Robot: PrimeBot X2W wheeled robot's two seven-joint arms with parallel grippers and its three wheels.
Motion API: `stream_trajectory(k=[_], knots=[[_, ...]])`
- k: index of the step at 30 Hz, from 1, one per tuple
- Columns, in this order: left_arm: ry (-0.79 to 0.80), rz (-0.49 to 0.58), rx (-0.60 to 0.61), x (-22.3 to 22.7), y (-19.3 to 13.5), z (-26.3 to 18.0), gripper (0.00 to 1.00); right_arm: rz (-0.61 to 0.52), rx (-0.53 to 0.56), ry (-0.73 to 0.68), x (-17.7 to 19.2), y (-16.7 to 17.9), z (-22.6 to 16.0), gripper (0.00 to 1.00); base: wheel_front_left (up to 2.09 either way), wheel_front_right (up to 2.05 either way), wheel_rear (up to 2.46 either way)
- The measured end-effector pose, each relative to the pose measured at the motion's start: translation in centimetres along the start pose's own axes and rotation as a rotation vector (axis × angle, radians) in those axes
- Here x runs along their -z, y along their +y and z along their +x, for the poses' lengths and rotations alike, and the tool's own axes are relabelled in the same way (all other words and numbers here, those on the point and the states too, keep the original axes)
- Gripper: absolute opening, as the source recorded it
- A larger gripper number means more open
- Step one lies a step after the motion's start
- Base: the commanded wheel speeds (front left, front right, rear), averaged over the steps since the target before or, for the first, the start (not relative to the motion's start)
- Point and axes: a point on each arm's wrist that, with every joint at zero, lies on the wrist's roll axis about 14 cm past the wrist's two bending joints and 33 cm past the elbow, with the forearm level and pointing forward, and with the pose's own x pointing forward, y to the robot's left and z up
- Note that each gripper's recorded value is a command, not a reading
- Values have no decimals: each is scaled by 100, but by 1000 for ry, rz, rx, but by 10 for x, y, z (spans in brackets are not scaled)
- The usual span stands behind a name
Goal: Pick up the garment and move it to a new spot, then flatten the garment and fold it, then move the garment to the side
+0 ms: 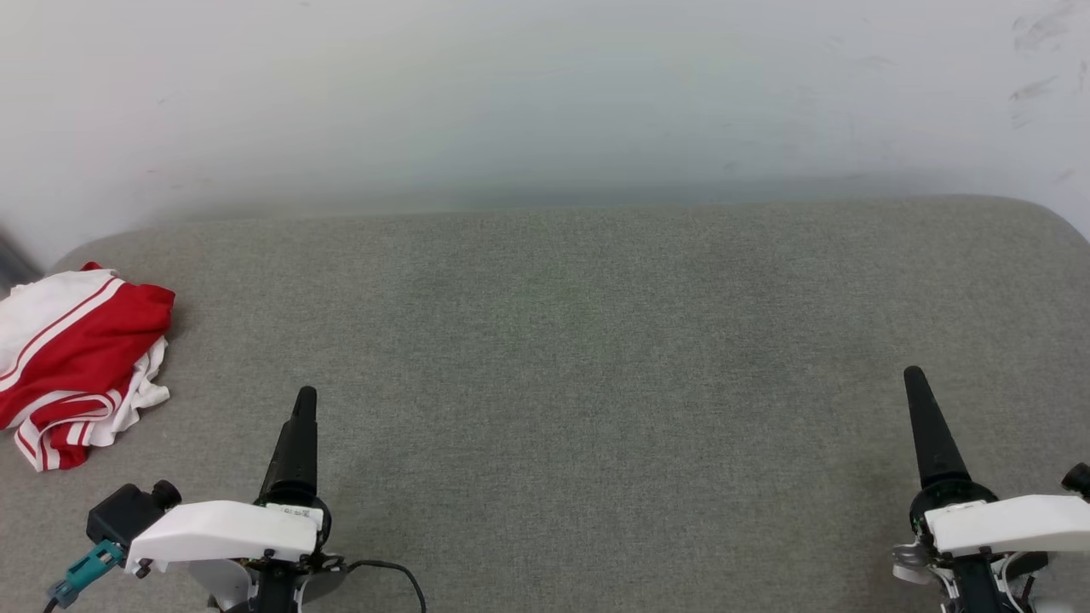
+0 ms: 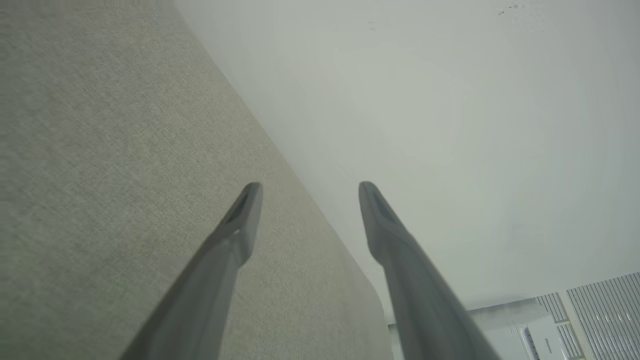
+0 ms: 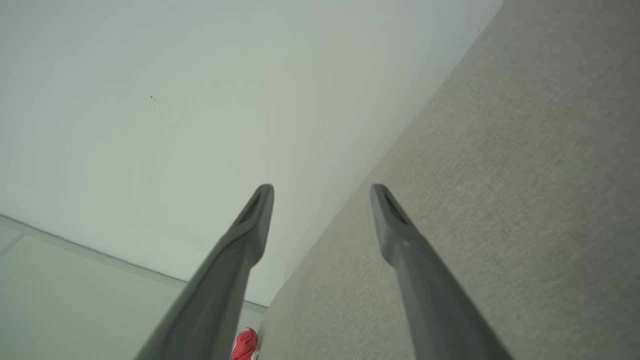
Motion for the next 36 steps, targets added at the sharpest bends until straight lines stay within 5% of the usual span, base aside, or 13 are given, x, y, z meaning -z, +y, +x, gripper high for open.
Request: stream_trajectory(k=[16, 36], knots=[[-19, 323, 10, 6, -9, -3, 100, -312, -79, -2, 6, 22, -2, 100, 0, 0, 0], [-62, 628, 45, 10, -22, -8, 100, -574, -137, -11, 15, 33, -7, 100, 0, 0, 0]])
